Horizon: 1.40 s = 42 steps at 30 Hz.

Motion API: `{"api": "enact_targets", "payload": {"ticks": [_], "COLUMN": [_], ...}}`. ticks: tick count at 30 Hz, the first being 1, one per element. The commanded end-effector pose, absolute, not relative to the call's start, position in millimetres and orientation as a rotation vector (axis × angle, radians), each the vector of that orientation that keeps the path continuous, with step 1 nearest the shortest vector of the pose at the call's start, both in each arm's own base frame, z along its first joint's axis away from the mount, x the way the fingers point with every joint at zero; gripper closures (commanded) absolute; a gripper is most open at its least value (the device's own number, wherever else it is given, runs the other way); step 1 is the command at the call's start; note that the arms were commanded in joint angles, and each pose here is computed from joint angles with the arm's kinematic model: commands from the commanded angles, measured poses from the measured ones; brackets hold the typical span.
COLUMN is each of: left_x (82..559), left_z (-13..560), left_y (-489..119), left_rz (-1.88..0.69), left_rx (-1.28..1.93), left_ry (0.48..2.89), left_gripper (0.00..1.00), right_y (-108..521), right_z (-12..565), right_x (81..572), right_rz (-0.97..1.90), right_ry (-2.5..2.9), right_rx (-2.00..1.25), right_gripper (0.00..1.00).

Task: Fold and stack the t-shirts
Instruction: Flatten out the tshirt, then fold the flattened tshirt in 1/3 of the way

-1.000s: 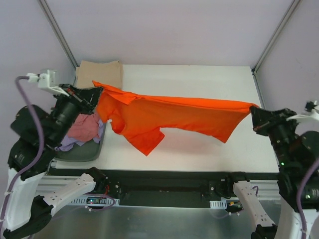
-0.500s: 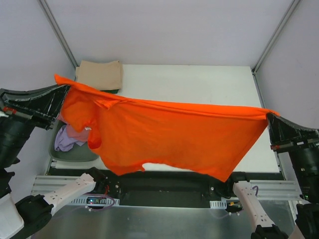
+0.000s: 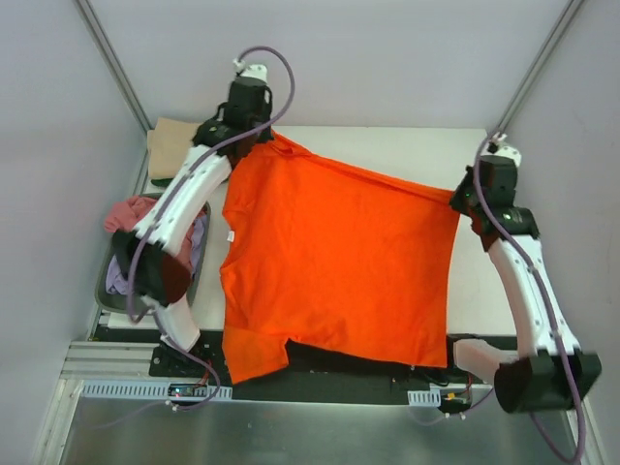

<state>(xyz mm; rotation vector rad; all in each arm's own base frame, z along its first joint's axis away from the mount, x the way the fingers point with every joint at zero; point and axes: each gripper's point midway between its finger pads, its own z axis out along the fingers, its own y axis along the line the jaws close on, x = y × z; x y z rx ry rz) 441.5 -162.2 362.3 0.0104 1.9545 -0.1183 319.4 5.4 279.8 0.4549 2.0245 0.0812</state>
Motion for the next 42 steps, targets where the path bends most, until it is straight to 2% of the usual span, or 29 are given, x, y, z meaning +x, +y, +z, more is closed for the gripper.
{"api": "enact_targets", "payload": {"ticks": [1, 5, 9, 12, 16, 34, 42], "left_x": [502.9, 552.2, 581.2, 590.2, 589.9, 497.3, 455.0], "left_z": [275.6, 188.7, 143.1, 123.4, 115.3, 159.9, 153.3], "left_y": [-167.5, -187.0, -191.6, -186.2, -181.9, -158.2, -148.6], "left_rz": [-0.068, -0.073, -0.117, -0.133, -0.151, -0.21, -0.235], "left_rx": [0.056, 0.098, 0.084, 0.054, 0.024, -0.14, -0.258], "left_ry": [2.119, 2.246, 2.294, 2.314, 2.329, 2.371, 2.419], "left_gripper": [1.0, 1.0, 1.0, 1.0, 1.0, 1.0, 1.0], "right_y": [-7.7, 7.0, 18.7, 27.7, 24.8, 21.6, 15.8], "right_z": [236.7, 165.4, 110.7, 101.5, 97.6, 123.8, 133.6], "right_x": [381.3, 434.0, 474.2, 493.2, 495.7, 458.0, 454.1], "right_rz": [-0.02, 0.018, 0.072, 0.132, 0.106, 0.101, 0.059], "right_ry": [2.026, 2.229, 2.383, 2.4, 2.403, 2.382, 2.386], "right_rx": [0.44, 0.346, 0.315, 0.296, 0.305, 0.307, 0.304], "right_gripper": [1.0, 0.99, 1.0, 1.0, 1.0, 1.0, 1.0]}}
